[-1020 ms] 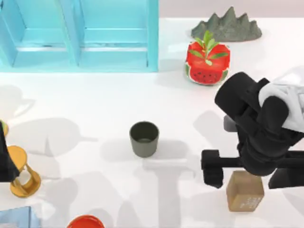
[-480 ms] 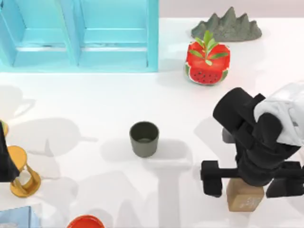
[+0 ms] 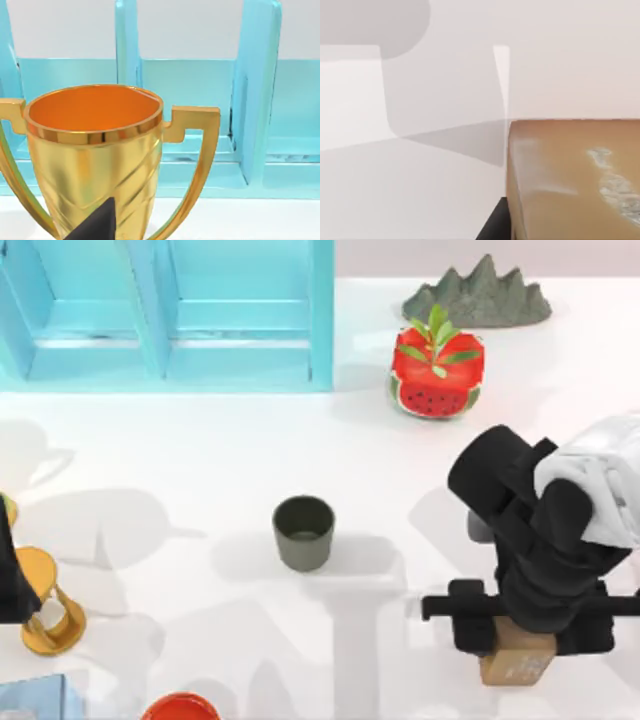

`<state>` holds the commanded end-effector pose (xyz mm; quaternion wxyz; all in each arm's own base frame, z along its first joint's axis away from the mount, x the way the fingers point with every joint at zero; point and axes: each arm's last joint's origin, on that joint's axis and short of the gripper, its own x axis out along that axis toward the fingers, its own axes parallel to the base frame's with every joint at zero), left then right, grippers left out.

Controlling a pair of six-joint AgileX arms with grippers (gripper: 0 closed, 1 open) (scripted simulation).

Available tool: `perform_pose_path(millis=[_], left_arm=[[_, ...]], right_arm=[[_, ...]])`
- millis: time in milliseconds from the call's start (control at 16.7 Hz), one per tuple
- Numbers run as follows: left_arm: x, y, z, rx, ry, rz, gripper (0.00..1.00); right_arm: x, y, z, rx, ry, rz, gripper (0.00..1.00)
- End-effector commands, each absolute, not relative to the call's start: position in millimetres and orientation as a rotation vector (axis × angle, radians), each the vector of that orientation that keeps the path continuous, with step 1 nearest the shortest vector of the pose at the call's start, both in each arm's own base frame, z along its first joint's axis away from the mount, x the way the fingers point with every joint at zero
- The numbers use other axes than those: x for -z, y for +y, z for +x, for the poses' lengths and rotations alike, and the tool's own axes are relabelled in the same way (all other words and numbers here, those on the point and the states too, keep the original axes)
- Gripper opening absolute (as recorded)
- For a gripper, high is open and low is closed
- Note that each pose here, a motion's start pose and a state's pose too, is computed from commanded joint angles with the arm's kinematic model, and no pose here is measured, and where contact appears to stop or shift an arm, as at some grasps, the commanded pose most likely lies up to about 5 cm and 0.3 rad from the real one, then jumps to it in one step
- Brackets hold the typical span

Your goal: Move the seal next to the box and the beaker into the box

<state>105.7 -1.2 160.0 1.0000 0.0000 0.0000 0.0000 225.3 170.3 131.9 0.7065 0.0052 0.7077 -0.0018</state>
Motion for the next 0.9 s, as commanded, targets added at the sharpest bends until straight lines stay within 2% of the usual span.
perform_pose_path(millis=[240,900], left_arm=[[-160.0,-1.2,105.7,0.000,0.000,0.000,1.00],[-160.0,-1.2,105.7,0.000,0.000,0.000,1.00]], right_arm=[[-131.9,170.3,225.3,0.004,1.573,0.012,0.02],[-137.3,165.9,227.8,0.005,1.567,0.017,0.00]])
